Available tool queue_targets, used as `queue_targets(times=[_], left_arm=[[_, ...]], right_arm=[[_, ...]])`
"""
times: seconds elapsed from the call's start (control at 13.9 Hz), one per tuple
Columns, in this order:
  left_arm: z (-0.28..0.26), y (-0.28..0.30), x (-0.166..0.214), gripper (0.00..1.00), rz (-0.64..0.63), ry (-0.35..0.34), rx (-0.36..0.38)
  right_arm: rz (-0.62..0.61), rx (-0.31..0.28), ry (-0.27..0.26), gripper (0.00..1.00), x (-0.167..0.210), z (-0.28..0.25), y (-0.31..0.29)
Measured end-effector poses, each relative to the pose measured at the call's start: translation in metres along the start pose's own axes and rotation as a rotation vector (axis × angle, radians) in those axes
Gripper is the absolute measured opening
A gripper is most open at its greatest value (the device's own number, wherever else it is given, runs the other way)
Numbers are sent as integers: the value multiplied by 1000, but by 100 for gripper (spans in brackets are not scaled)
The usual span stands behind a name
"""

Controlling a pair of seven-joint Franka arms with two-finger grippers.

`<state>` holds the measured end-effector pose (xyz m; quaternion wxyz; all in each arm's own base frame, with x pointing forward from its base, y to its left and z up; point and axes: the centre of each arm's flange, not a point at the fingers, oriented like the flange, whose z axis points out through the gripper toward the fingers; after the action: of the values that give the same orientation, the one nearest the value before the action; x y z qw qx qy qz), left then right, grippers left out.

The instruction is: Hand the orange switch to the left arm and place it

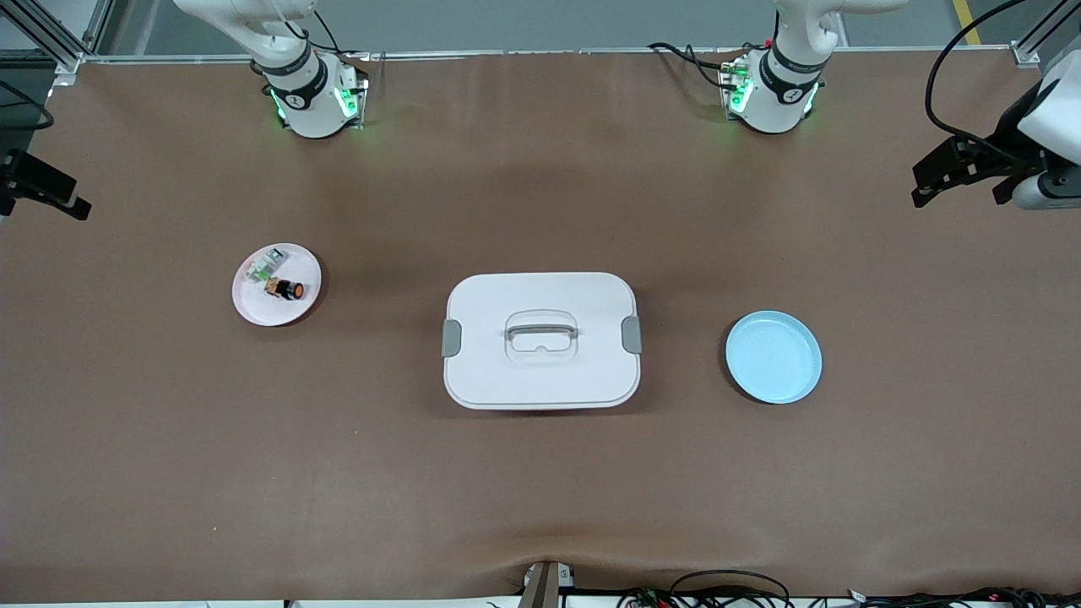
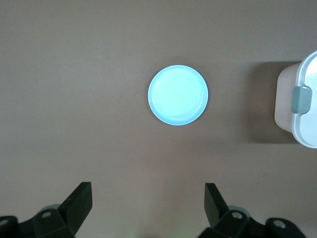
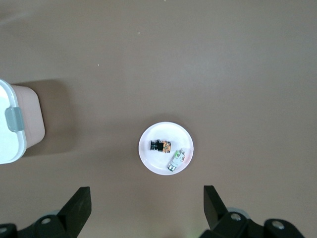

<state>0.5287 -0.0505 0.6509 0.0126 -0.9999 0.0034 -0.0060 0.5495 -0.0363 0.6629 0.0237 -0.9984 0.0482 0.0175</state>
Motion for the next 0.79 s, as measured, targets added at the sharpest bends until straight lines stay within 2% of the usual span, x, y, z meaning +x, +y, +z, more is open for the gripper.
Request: queue_targets(times=[0.14,0.29,0.5,0.79], left_arm=[[1,-2,1,100,12,4,0],[1,-3,1,100,12,5,0],[7,-3,3,100,12,14,-1],[12,-3,5,100,11,23,-2]], right_arm=[[1,-1,-39,100,5,26,0],[6,0,-47,100,12,63,2],[16,-1,-95,100,10,117,7],[53,17,-106,100,5,196,22]])
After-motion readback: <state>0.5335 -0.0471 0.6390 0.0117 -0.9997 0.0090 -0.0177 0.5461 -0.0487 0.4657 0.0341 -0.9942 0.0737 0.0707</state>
